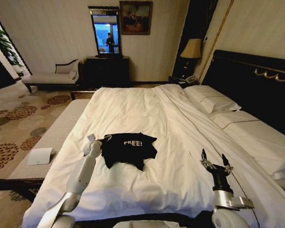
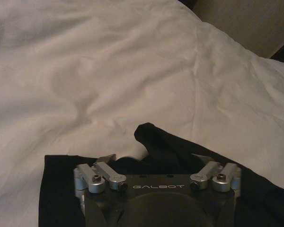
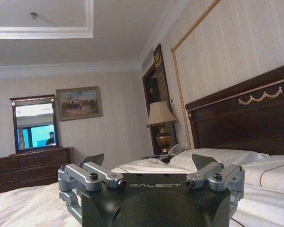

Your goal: Fold the clothes on the bed.

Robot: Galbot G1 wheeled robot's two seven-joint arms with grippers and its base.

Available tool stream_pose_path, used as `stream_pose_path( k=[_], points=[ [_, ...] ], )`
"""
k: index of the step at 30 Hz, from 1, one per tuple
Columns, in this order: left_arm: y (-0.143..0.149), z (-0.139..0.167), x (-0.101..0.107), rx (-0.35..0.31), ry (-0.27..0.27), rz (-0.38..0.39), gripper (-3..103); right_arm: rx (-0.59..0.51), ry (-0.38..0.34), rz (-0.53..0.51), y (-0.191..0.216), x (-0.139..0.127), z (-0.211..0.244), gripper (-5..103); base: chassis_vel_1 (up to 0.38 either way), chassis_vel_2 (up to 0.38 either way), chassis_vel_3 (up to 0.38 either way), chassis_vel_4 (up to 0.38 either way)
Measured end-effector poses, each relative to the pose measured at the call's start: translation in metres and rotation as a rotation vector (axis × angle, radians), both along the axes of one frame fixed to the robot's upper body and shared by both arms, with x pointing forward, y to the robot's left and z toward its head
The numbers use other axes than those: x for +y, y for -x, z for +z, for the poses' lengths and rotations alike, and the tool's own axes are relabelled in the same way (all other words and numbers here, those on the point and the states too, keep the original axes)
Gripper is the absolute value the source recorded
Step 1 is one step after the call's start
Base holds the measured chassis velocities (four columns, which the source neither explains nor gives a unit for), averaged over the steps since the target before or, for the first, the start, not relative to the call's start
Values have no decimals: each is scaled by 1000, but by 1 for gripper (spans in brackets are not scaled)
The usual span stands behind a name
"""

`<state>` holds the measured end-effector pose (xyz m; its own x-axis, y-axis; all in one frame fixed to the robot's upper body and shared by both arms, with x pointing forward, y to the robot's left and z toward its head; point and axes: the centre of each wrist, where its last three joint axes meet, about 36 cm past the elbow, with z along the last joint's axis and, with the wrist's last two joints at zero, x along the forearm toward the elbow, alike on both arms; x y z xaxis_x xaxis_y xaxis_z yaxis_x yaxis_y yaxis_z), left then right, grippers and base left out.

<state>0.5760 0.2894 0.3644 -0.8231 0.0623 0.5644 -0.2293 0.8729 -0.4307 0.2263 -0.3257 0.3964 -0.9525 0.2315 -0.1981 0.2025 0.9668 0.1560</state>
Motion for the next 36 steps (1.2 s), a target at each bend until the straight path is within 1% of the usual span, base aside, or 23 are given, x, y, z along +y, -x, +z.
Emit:
stream_pose_path(
  k=[2, 4, 7, 9, 13, 15, 19, 20, 22, 23, 24, 26, 31, 33, 34, 36],
  points=[
    [1, 0, 0, -3, -3, 1, 78, 0, 1, 1, 0, 0, 0, 100, 0, 0, 0, 0],
    [1, 0, 0, -3, -3, 1, 78, 0, 2, 1, 0, 0, 0, 100, 0, 0, 0, 0],
    [1, 0, 1, -6, -9, 4, 61, 1, 2, 2, 0, 0, -1, 100, 0, 0, 0, 0],
    [0, 0, 2, -7, -10, 6, 61, 2, 2, 3, 0, 1, -2, 100, 0, 0, 0, 0],
    [-5, 0, 4, -1, -13, 12, 40, 6, 3, 6, -1, 0, -4, 100, 0, 0, 0, 0],
    [-6, 0, 4, 0, -13, 12, 40, 7, 4, 6, -1, 0, -5, 100, 0, 0, 0, 0],
    [-16, -1, 1, 7, -15, 13, 18, 9, 8, 10, -2, -2, -6, 100, 0, 0, 0, 0],
    [-16, -1, 1, 7, -15, 13, 18, 9, 8, 10, -2, -2, -6, 100, 0, 0, 0, 0],
    [-20, 1, -1, 4, -13, 14, 7, 8, 9, 11, -3, -3, -6, 100, 0, 0, 0, 0],
    [-20, 1, -2, 3, -14, 14, 7, 7, 9, 11, -4, -3, -7, 100, 0, 0, 0, 0],
    [-20, 2, -2, 1, -15, 14, 3, 7, 8, 11, -4, -3, -7, 100, 0, 0, 0, 0],
    [-20, 4, -2, -3, -17, 14, 2, 7, 8, 11, -4, -3, -7, 100, 0, 0, 0, 0],
    [-19, 17, 3, -36, -29, 14, 1, 11, 4, 6, -7, -7, -11, 100, 0, 0, 0, 0],
    [-17, 25, 7, -58, -39, 12, 1, 18, -20, -4, -12, -8, -13, 100, 0, 0, 0, 0],
    [-17, 25, 7, -58, -39, 12, 1, 18, -20, -4, -12, -8, -13, 100, 0, 0, 0, 0],
    [-14, 34, 10, -82, -46, 12, 1, 30, -66, -8, -20, -9, -14, 100, 0, 0, 0, 0]
  ],
)
